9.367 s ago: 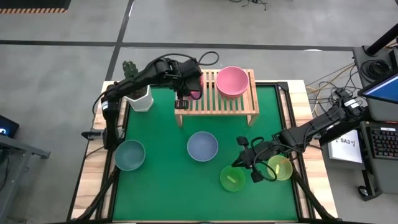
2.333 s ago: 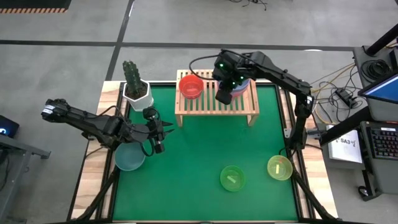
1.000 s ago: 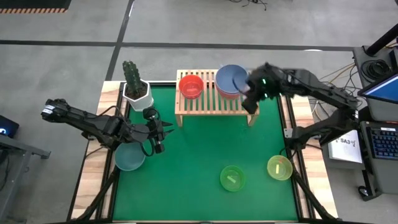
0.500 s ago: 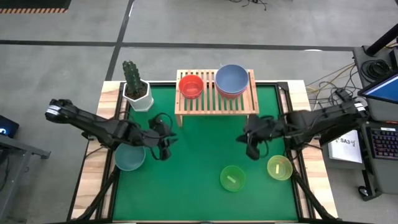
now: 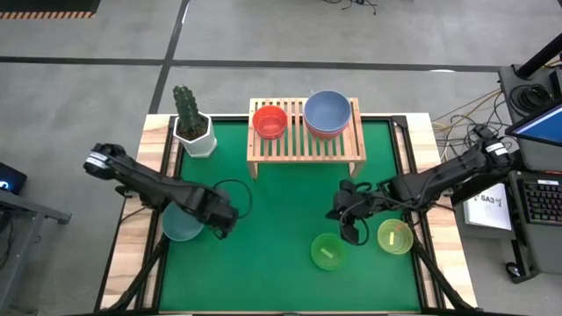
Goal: Place and stack bowls onto a shelf
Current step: Stack the dark green bowl on top of the blue bowl on the shelf
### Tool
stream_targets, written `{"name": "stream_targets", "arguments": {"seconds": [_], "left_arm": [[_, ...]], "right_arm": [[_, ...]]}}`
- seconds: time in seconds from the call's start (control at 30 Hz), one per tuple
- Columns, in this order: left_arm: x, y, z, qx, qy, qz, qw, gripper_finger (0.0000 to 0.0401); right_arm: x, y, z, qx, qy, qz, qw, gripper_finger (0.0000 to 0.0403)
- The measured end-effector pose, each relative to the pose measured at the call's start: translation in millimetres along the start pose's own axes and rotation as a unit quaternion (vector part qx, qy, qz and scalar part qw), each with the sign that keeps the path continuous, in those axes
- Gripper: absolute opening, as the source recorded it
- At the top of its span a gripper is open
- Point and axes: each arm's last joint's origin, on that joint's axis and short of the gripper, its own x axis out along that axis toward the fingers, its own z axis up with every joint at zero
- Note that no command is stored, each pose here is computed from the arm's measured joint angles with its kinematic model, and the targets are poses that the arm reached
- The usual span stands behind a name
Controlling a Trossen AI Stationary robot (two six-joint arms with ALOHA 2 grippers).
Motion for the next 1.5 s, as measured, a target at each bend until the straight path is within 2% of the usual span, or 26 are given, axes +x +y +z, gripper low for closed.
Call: {"name": "stream_targets", "arguments": {"seconds": [0.07, 0.17, 0.3, 0.5, 0.73, 0.9, 1.03, 1.13, 1.23, 1.37, 1.5], "left_arm": [[4.7, 0.8, -6.5, -0.003, 0.032, 0.047, 0.998, 0.0086], [8.5, -1.0, -12.3, 0.000, 0.050, 0.066, 0.997, 0.0087], [7.9, -4.8, -13.6, -0.010, 0.049, 0.047, 0.998, 0.0105], [14.0, -6.0, -17.8, -0.014, 0.038, 0.043, 0.998, 0.0153], [36.8, -9.6, -17.8, -0.022, 0.026, 0.008, 0.999, 0.0158], [41.7, -8.0, -17.8, -0.027, 0.022, 0.011, 0.999, 0.0131], [42.1, -7.4, -17.0, -0.026, 0.007, 0.017, 0.999, 0.0080], [42.2, -7.6, -16.8, -0.020, 0.003, 0.017, 1.000, 0.0024], [37.4, -10.5, -15.5, -0.006, -0.004, 0.008, 1.000, 0.0008], [17.6, -21.2, -11.6, 0.055, -0.020, -0.027, 0.998, 0.0002], [-16.9, -37.2, -6.7, 0.170, -0.067, -0.084, 0.979, 0.0001]], "right_arm": [[2.3, 1.6, -0.6, -0.003, 0.001, 0.002, 1.000, 0.0009], [4.1, 2.8, -1.3, -0.007, 0.003, 0.003, 1.000, 0.0009], [4.1, 2.7, -1.2, -0.008, 0.002, 0.000, 1.000, 0.0009], [4.6, 1.9, -2.0, -0.008, -0.001, -0.007, 1.000, 0.0009], [6.0, 1.1, -4.2, -0.008, -0.001, -0.009, 1.000, 0.0009], [5.9, 2.7, -5.1, -0.007, 0.000, -0.006, 1.000, 0.0009], [5.3, 6.7, -6.8, -0.013, 0.002, 0.000, 1.000, 0.0009], [4.4, 11.8, -8.7, -0.020, 0.002, 0.008, 1.000, 0.0009], [2.7, 20.5, -12.7, -0.033, 0.006, 0.022, 0.999, 0.0009], [-0.4, 34.5, -19.8, -0.054, 0.007, 0.042, 0.998, 0.0009], [-3.6, 45.2, -27.4, -0.079, -0.005, 0.027, 0.996, 0.0009]]}}
